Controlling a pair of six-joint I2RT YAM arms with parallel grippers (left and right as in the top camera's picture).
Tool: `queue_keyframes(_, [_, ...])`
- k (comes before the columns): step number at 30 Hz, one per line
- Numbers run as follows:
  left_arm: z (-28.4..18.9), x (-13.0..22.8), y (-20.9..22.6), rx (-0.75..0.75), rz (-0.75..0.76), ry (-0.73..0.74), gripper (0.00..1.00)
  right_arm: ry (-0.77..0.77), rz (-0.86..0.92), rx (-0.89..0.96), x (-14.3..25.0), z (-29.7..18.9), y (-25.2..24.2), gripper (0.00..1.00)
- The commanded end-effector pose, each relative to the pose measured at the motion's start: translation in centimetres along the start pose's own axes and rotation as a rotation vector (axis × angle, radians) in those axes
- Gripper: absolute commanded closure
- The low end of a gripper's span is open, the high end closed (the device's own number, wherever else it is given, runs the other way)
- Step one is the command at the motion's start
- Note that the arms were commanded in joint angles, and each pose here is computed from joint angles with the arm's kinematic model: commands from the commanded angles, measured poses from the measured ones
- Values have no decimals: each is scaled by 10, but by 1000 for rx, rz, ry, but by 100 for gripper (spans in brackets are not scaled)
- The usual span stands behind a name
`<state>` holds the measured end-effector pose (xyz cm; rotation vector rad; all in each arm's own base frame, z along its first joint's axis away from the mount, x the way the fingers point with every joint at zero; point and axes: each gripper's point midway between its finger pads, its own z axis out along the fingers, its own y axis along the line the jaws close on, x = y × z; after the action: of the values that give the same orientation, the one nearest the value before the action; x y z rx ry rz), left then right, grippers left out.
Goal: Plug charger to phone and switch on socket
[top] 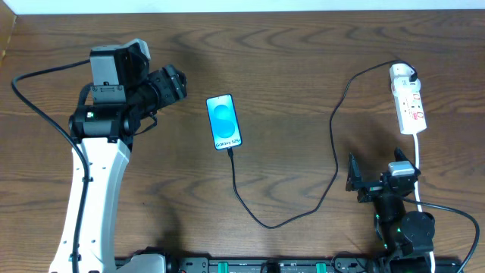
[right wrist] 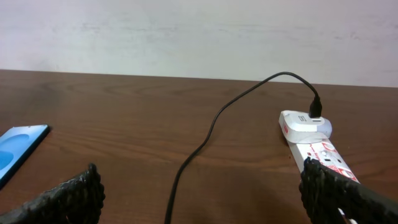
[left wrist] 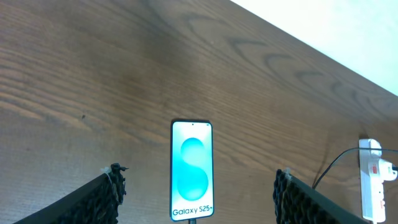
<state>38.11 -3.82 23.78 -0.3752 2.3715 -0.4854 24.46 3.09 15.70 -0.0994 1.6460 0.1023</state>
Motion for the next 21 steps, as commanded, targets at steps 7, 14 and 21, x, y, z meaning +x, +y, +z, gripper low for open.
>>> queue_keyframes(7, [-23, -6, 11, -75, 19, -84, 22, -3, 0, 2, 0, 0, 0, 1])
queue_keyframes(14, [-42, 3, 13, -55, 182, -205, 22, -3, -1, 2, 0, 0, 0, 1])
queue_keyframes(21, [-46, 18, 18, -9, 249, -354, 22, -3, 0, 2, 0, 0, 0, 1])
